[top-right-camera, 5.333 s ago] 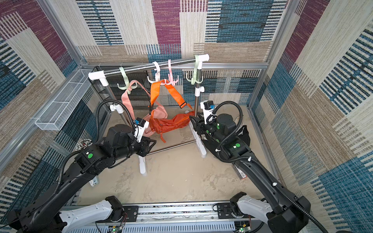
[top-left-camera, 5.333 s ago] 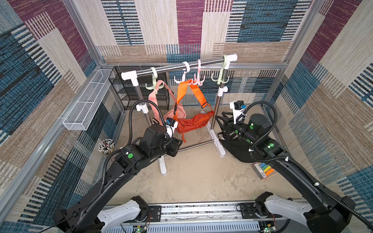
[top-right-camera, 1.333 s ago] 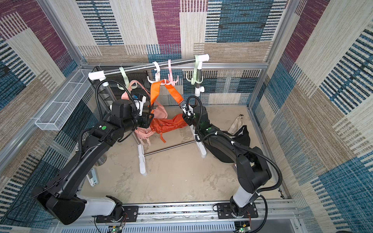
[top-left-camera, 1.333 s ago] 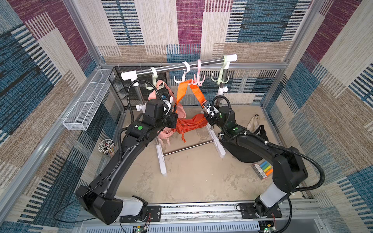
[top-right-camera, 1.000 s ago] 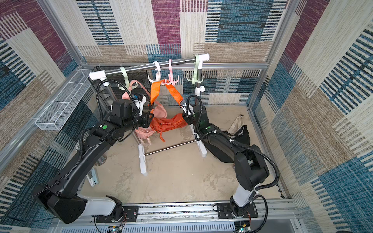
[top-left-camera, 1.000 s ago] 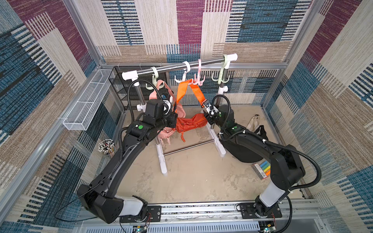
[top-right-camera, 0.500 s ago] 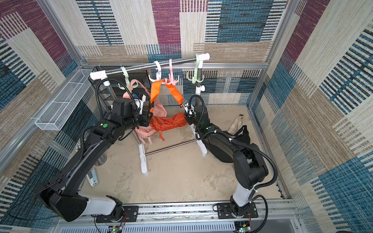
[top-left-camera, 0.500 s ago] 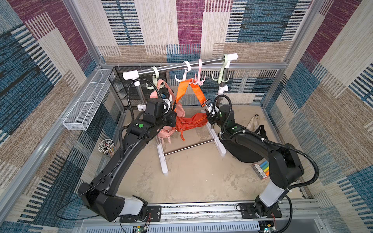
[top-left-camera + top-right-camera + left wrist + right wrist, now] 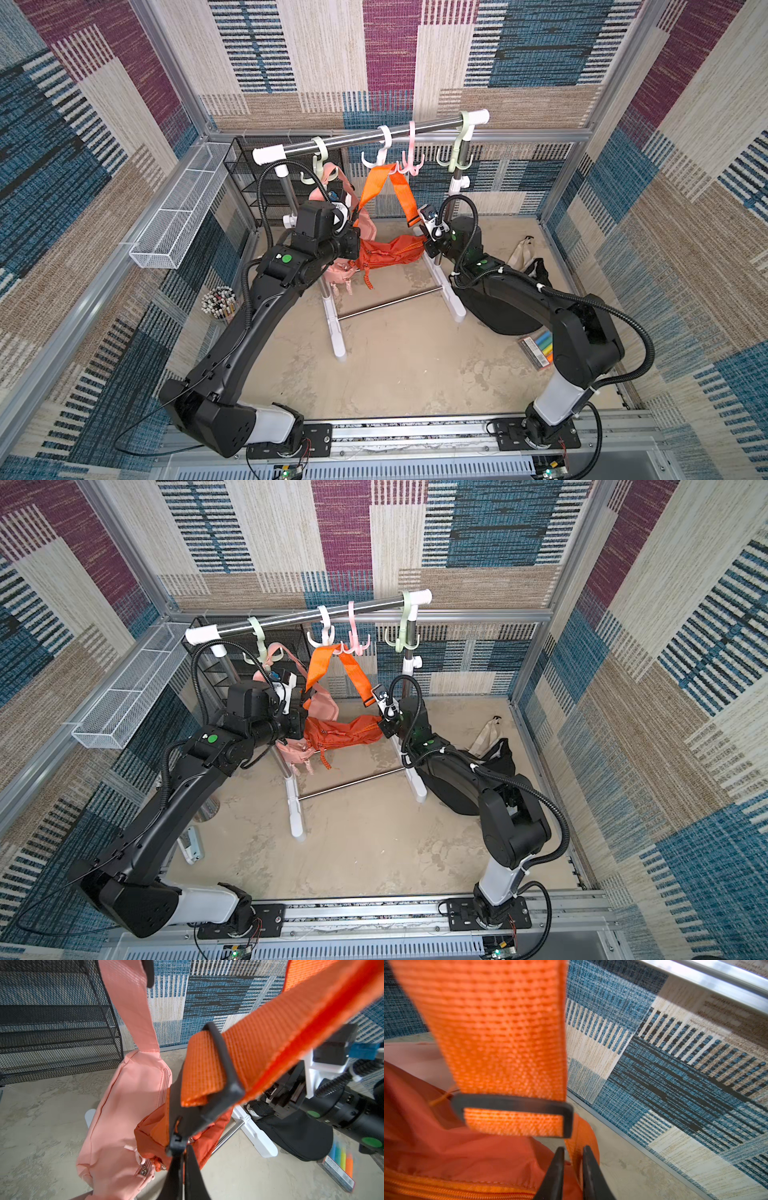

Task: Take the bag off the hook
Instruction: Pick up the bag from the hook.

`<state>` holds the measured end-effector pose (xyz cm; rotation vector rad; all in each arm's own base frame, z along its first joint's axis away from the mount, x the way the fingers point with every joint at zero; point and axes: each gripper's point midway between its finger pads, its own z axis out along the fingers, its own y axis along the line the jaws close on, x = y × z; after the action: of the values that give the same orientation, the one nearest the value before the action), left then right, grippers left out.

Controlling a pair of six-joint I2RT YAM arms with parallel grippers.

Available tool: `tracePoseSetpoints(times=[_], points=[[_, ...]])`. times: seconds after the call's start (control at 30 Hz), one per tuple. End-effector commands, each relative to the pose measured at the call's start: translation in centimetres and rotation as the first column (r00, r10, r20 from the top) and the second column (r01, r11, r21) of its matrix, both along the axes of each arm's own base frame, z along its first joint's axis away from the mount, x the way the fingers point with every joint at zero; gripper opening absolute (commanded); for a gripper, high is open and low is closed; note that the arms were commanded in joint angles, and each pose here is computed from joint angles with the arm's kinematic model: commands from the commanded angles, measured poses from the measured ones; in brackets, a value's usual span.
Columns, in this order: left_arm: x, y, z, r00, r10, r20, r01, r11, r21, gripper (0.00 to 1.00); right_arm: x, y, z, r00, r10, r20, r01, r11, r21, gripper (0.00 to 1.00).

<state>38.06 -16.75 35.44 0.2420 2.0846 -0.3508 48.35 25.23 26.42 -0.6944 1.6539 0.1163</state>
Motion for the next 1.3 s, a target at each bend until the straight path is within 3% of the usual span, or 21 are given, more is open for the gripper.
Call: tracePoseSetpoints(times=[0.0,0.07,0.13,0.4,0.57,0.77,1.0,1.27], points=[[0.0,0.3,0.9,1.000,0.014,0.021,-0.014,1.000,-0.014,0.00,0.3,-0.1,1.1,0.999,-0.018,0.030,0.017,0.999,0.042,0.35],[0.0,0.3,0.9,1.000,0.013,0.018,-0.013,1.000,-0.018,0.00,0.6,-0.2,1.2,0.999,-0.032,0.032,0.031,0.999,0.042,0.45],[-0.1,0.4,1.0,1.000,0.014,0.018,-0.013,1.000,-0.023,0.00,0.9,-0.2,1.1,0.999,-0.040,0.034,0.039,0.998,0.040,0.46],[0.0,0.5,1.6,1.000,0.015,0.022,-0.014,0.999,-0.041,0.00,1.1,-0.1,0.4,0.999,-0.042,0.005,0.042,0.998,0.042,0.34],[0.1,0.6,1.7,1.000,0.020,0.023,-0.019,0.999,-0.051,0.00,-0.5,-0.5,1.1,0.999,-0.028,-0.016,0.029,0.996,0.080,0.51],[0.5,0.4,1.0,1.000,0.018,0.005,-0.017,0.998,-0.060,0.00,-3.6,0.3,0.5,0.995,0.091,-0.038,-0.086,0.989,0.118,0.57],[0.7,0.1,0.7,1.000,0.010,-0.005,-0.010,0.998,-0.065,0.00,-3.4,-0.4,-1.8,0.996,0.043,-0.084,-0.034,0.994,0.107,0.55],[0.7,0.1,0.9,1.000,0.009,-0.005,-0.010,0.998,-0.065,0.00,-3.6,-0.2,-1.4,0.995,0.058,-0.080,-0.048,0.992,0.117,0.39]])
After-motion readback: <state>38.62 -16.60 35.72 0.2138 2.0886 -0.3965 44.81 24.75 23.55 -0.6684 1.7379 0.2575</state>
